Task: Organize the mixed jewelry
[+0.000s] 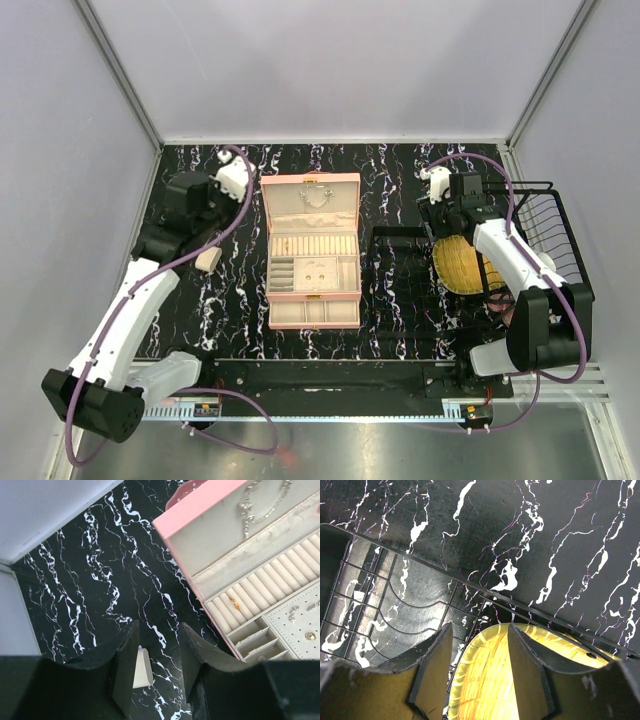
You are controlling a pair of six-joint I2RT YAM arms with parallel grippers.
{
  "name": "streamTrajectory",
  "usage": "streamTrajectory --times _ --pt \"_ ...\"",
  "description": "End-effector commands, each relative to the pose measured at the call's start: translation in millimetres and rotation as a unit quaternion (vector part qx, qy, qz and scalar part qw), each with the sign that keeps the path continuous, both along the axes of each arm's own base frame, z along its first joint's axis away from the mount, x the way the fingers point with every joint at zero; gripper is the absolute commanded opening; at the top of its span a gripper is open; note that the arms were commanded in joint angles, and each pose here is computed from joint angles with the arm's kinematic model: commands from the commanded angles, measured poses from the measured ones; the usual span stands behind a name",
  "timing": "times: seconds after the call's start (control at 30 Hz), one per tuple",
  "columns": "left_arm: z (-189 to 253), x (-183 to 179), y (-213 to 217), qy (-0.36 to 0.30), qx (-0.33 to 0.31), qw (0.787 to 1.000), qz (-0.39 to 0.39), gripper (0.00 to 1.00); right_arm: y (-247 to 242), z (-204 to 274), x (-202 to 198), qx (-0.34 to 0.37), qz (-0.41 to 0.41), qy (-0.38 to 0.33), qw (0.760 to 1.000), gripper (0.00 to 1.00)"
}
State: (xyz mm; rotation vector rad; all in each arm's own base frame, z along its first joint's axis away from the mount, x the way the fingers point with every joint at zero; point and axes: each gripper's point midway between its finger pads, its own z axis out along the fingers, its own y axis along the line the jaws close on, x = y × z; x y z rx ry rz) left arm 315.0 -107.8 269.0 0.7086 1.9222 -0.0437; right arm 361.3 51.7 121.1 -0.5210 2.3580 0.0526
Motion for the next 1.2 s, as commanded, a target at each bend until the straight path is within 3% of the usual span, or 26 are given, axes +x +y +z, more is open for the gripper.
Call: streamTrajectory --times 0.0,0.43,0.73,0.97,1.17 --pt "13 -3 -1 0.009 -0.080 0.996 -0.027 0.42 3 29 7 0.017 0.003 -0.038 0.999 0.54" --pt "-11 -7 33 0.065 -0.136 0.989 -0.011 0.42 16 50 1 0.046 0.034 -0.065 0.996 0.54" --pt "-30 -6 57 0.087 -0.153 0.984 0.029 0.42 47 82 -27 0.112 0.114 -0.079 0.984 0.54" --pt "-34 -2 82 0.084 -0.133 0.984 0.087 0.42 79 97 -72 0.101 0.213 -0.067 0.969 0.54" --pt "-53 -5 110 0.100 -0.084 0.980 0.153 0.43 128 98 -140 0.090 0.352 -0.030 0.931 0.55"
